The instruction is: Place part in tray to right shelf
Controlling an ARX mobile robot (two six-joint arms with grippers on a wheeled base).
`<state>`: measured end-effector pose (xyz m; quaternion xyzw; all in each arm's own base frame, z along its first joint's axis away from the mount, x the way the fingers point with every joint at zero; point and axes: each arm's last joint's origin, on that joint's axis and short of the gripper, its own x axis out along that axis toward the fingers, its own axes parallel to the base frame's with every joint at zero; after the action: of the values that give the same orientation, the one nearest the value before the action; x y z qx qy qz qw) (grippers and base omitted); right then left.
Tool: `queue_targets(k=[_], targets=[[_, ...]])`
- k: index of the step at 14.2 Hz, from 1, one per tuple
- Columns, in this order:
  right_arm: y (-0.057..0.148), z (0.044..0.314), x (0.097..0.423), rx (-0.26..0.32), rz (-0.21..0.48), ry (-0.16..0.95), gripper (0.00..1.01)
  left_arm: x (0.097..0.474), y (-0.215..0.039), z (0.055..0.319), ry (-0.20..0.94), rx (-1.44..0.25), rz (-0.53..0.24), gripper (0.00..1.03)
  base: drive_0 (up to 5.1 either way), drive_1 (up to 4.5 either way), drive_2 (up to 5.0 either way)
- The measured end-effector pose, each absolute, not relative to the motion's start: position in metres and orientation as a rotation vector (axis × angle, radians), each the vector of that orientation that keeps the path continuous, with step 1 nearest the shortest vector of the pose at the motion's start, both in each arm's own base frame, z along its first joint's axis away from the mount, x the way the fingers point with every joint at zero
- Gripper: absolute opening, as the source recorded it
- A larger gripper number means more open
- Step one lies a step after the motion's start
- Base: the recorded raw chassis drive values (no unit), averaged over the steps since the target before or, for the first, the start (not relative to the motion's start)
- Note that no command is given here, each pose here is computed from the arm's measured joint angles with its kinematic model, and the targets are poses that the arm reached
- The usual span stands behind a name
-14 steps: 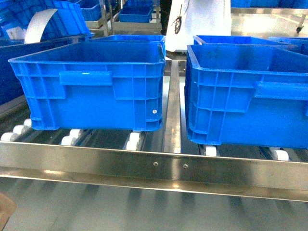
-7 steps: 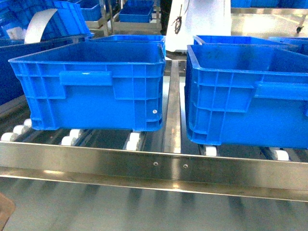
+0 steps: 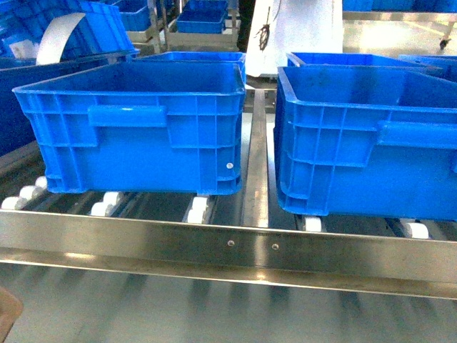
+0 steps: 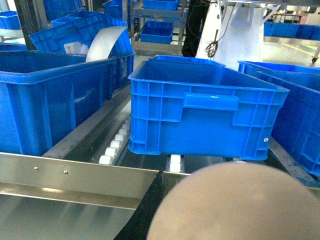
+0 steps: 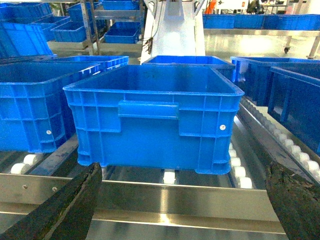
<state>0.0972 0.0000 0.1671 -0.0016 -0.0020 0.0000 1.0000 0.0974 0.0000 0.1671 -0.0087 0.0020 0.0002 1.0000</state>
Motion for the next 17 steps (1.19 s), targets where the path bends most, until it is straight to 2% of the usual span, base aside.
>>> queue_targets(k=[17], targets=[[0.0, 0.1671, 0.0972, -0.003, 0.0, -0.004, 0.98, 0.0974, 0.0, 0.1671, 0.004, -0.017, 0.0, 0.12, 0.0, 0.0, 0.0]])
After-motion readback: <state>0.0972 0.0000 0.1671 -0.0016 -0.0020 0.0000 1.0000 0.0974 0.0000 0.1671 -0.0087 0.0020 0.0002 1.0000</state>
